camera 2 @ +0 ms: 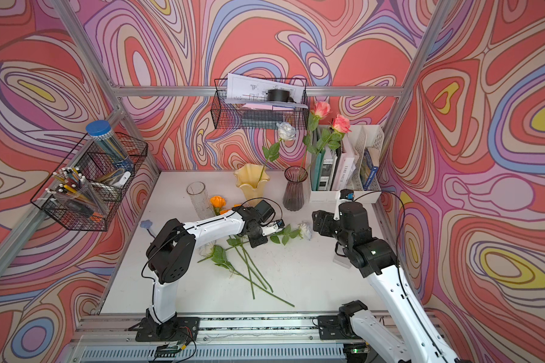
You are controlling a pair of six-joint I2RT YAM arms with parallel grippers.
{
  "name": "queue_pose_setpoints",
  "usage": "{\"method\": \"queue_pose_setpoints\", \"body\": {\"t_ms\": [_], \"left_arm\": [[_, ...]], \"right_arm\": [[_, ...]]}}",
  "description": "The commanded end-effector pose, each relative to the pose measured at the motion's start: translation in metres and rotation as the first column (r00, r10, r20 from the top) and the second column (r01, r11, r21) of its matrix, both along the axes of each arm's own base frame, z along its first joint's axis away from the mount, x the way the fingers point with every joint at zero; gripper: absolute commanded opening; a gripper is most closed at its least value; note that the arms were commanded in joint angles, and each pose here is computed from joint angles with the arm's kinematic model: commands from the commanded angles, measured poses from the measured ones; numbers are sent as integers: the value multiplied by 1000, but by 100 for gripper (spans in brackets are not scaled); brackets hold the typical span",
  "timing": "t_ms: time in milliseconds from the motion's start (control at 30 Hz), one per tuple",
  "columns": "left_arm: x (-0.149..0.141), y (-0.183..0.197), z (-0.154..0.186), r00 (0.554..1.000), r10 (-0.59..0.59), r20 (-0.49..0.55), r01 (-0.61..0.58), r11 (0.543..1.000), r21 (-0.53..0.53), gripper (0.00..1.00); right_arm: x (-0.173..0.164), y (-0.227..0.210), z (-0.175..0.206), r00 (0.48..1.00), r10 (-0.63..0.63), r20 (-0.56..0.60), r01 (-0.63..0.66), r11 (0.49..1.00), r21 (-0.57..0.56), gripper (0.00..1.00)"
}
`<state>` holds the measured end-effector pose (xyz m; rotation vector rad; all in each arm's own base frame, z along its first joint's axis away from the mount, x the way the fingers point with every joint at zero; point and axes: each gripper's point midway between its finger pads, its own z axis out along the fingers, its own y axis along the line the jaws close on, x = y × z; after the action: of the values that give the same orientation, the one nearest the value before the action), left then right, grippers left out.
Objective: Arrange the flowers in different vases according to their colors
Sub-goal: Pick up the flower at the center of the board.
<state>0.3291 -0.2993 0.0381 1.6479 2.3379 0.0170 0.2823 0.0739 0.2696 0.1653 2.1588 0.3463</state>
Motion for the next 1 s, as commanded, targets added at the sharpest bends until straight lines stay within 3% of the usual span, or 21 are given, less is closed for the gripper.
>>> {"method": "queue_pose_setpoints", "body": {"t_ms": [0,267,600,867,967], "left_arm": [[6,6,-11,1000,5,-11,-4,999,35,35],[6,6,-27,1000,8,-29,-7,999,40,19],[8,-1,-23,1000,-3,-7,3,1000,30,0],[12,-29,10,998,2,55,0,999,-40,0],[13,-45,28,997,-6,75,11,997,-73,0]], "right_arm": [[-1,-3,-1,1000,-4,4,4,1000,-9,78],[-2,-3,1,1000,-7,7,7,1000,-7,78],[-2,-6,5,1000,-23,9,23,1000,-2,78],[-7,-15,24,995,-68,69,67,998,14,77],[-11,-11,32,994,-29,104,27,999,25,77]]}}
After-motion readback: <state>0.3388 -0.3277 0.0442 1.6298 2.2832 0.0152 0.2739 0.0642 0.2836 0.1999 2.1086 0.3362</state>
